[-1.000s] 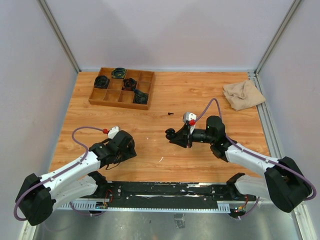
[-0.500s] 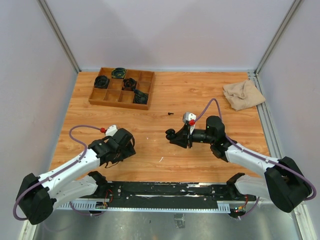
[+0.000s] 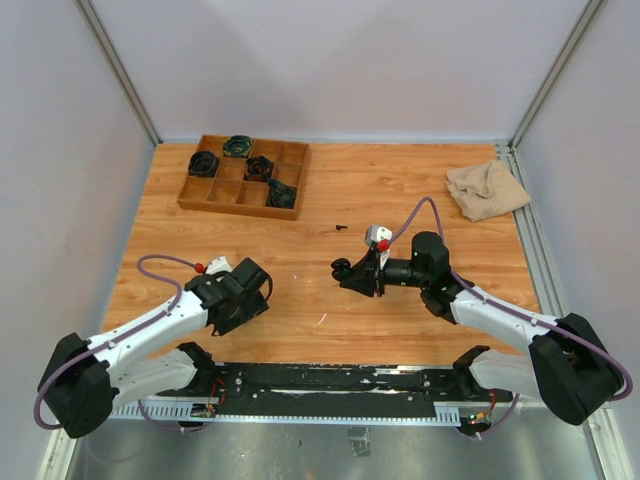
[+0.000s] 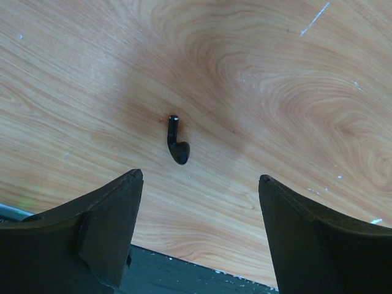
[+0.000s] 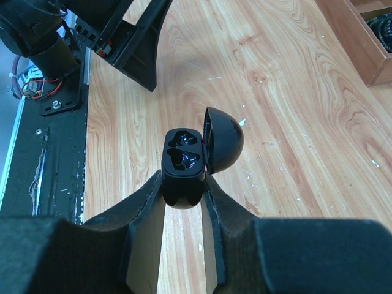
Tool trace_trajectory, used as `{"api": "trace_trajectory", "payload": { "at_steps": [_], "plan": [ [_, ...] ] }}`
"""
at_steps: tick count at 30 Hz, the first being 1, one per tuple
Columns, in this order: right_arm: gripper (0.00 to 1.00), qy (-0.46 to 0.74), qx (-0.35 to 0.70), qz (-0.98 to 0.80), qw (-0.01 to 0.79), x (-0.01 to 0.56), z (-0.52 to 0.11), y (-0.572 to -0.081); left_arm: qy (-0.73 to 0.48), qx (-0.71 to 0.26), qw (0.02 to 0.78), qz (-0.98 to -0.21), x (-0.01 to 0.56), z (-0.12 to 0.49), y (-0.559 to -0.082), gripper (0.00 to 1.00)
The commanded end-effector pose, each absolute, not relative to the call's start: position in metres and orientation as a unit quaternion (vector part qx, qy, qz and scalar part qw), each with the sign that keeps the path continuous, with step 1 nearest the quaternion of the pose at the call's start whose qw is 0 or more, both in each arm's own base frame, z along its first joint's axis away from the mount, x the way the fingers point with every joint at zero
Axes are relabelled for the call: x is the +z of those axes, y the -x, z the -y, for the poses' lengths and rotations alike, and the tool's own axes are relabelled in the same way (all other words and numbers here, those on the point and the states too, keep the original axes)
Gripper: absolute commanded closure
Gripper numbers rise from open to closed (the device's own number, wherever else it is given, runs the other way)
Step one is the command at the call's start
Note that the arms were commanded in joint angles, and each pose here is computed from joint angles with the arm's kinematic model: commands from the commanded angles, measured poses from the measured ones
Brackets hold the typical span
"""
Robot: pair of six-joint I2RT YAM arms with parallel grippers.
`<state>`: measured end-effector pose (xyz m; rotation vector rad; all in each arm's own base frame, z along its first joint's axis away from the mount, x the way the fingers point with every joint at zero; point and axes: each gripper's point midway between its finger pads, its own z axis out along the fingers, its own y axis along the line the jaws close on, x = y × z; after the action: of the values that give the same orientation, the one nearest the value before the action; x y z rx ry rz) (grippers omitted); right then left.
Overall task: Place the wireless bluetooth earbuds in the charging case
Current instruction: Move the earbud to the center of the board.
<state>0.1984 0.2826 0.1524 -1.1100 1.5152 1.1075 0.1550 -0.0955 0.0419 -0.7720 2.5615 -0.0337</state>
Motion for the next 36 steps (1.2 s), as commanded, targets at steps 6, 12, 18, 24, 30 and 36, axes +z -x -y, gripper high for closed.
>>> {"api": "trace_trajectory", "payload": {
  "at_steps": [6,12,18,24,30,36],
  "plan": [
    [0.94,0.455,0.443,-0.613,0.47,0.154,-0.281,-0.202,0.279,-0.004,0.23,-0.932,0.024,0.102,-0.167,0.2],
    [0.94,0.455,0.442,-0.612,0.472,0.155,-0.281,-0.202,0.271,-0.008,0.229,-0.935,0.017,0.11,-0.174,0.22],
    [0.94,0.454,0.442,-0.614,0.471,0.155,-0.28,-0.202,0.257,-0.007,0.236,-0.937,0.014,0.117,-0.189,0.22],
    [0.94,0.454,0.441,-0.614,0.472,0.155,-0.28,-0.202,0.244,-0.023,0.242,-0.939,0.02,0.135,-0.214,0.22],
    [0.94,0.453,0.44,-0.615,0.472,0.154,-0.28,-0.202,0.223,-0.064,0.232,-0.945,0.027,0.166,-0.235,0.22],
    [0.94,0.454,0.438,-0.616,0.472,0.154,-0.28,-0.203,0.207,-0.111,0.221,-0.947,0.032,0.193,-0.245,0.22]
  ]
}}
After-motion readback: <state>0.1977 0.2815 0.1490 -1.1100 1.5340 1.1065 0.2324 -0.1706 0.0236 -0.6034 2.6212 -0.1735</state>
